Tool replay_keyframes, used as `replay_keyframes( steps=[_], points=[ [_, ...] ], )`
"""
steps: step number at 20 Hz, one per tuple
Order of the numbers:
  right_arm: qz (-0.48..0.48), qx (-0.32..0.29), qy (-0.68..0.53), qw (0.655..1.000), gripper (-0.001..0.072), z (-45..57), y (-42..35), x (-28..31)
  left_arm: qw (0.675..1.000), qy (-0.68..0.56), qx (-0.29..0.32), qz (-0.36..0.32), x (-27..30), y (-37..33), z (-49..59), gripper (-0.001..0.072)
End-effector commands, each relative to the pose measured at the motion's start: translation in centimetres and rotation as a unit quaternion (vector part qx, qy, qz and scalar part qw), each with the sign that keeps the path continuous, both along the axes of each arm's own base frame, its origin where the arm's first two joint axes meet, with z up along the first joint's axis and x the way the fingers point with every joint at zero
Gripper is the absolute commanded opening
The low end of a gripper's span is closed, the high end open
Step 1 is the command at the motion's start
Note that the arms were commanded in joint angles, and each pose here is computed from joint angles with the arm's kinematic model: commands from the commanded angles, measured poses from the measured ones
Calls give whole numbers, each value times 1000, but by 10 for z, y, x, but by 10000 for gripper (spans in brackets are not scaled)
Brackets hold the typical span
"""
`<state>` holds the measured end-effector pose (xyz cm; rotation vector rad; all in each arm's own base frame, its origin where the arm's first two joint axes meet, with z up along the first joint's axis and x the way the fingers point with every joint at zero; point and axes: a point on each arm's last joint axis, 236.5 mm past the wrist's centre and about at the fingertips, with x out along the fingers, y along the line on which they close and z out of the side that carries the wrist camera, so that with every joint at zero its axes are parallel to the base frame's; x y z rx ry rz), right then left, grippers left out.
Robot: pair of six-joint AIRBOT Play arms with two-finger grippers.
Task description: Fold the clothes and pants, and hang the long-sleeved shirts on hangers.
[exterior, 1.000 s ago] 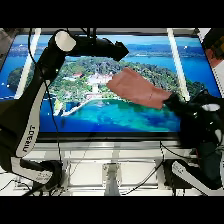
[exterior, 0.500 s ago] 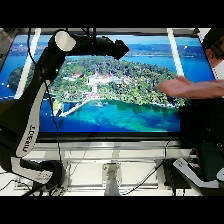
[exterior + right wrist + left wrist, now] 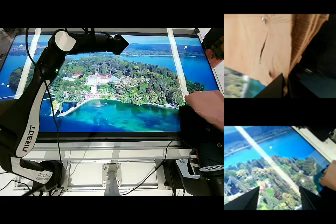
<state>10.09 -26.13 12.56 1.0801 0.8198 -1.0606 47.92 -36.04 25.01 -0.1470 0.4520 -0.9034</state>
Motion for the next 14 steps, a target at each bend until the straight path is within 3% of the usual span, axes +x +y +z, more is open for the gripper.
replay_keyframes(
  steps=[1,2,3,5,6,7,8,9,14],
  points=[
    [-32,26,59,997,209,-7,12,-35,1000,-7,1,1,1,1,2,561],
    [-47,24,44,998,429,-5,9,-30,1000,-7,1,1,1,1,2,561],
    [-56,20,11,998,558,-1,5,-17,1000,-7,1,1,1,1,2,561],
    [-8,4,-110,994,552,23,5,48,1000,-26,14,-1,2,4,5,554],
    [41,5,-179,983,547,42,16,90,999,-37,21,3,2,10,10,459],
    [115,13,-243,963,358,63,40,136,998,-49,26,9,2,18,19,282],
    [192,20,-288,938,39,82,70,173,998,-62,29,16,0,29,32,62],
    [267,27,-323,908,12,101,107,206,997,-73,28,22,-4,40,46,12],
    [460,21,-397,794,10,174,245,272,991,-115,56,31,-60,103,114,11]
  ],
)
